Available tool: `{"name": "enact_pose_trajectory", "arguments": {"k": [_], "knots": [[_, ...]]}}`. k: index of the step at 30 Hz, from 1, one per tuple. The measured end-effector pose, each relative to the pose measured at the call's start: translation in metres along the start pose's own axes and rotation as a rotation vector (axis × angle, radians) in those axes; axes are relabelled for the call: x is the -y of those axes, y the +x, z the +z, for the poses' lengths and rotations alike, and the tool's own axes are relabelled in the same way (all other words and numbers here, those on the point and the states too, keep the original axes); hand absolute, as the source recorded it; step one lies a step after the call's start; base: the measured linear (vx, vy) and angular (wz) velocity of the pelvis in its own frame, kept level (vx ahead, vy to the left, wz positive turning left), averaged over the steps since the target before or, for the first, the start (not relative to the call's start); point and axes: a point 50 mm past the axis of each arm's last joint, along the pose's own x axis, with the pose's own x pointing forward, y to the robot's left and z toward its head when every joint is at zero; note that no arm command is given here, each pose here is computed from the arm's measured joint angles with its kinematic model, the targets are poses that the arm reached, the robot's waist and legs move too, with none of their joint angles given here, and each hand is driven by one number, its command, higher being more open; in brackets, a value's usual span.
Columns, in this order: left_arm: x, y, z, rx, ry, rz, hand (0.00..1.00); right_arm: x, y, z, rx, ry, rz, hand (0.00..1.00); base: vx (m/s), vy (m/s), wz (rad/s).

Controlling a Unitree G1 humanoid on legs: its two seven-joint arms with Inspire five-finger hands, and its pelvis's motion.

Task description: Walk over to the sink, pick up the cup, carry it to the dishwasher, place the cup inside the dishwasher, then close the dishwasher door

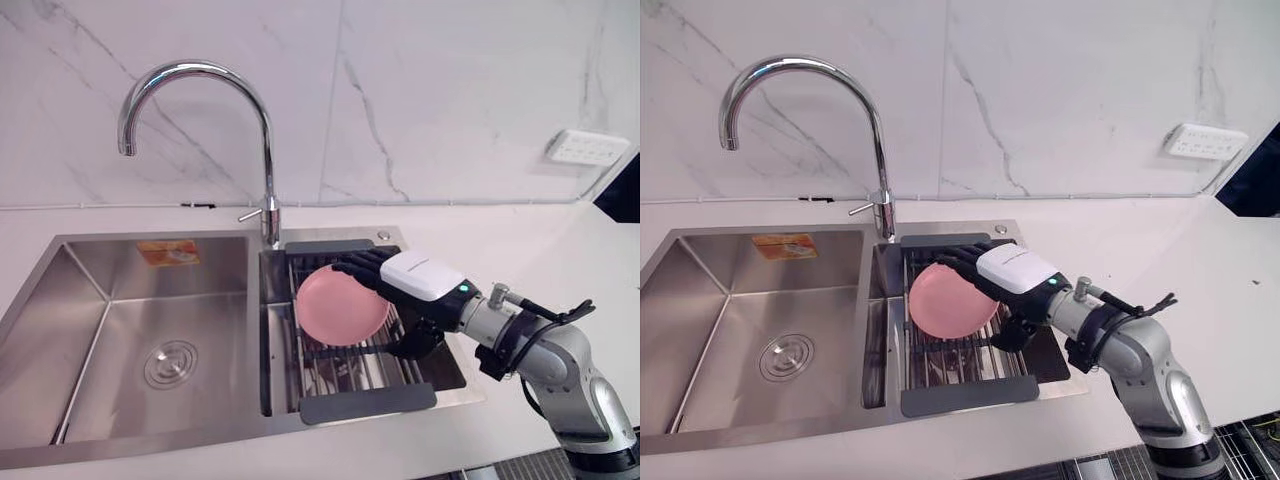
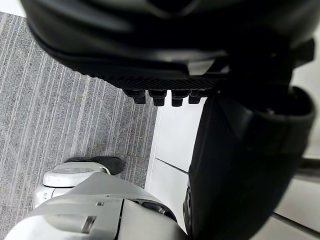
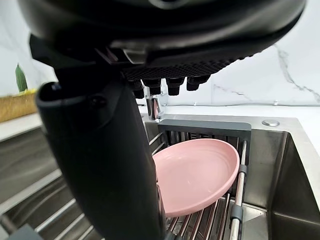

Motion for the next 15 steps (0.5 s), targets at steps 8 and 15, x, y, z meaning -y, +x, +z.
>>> {"name": "enact_pose_trajectory", "arguments": {"k": [8,15], "knots": [[-0.001,0.000,0.000,-0.003,0.021,-0.002,1.00,-0.008,0.007,0.008,0.019,-0.082,0.051,1.00,-0.01,-0.003,0.00],[0.000,0.000,-0.001,-0.006,0.029,-0.004,1.00,-0.018,0.013,0.009,0.011,-0.106,0.093,1.00,0.00,0.000,0.00]]}}
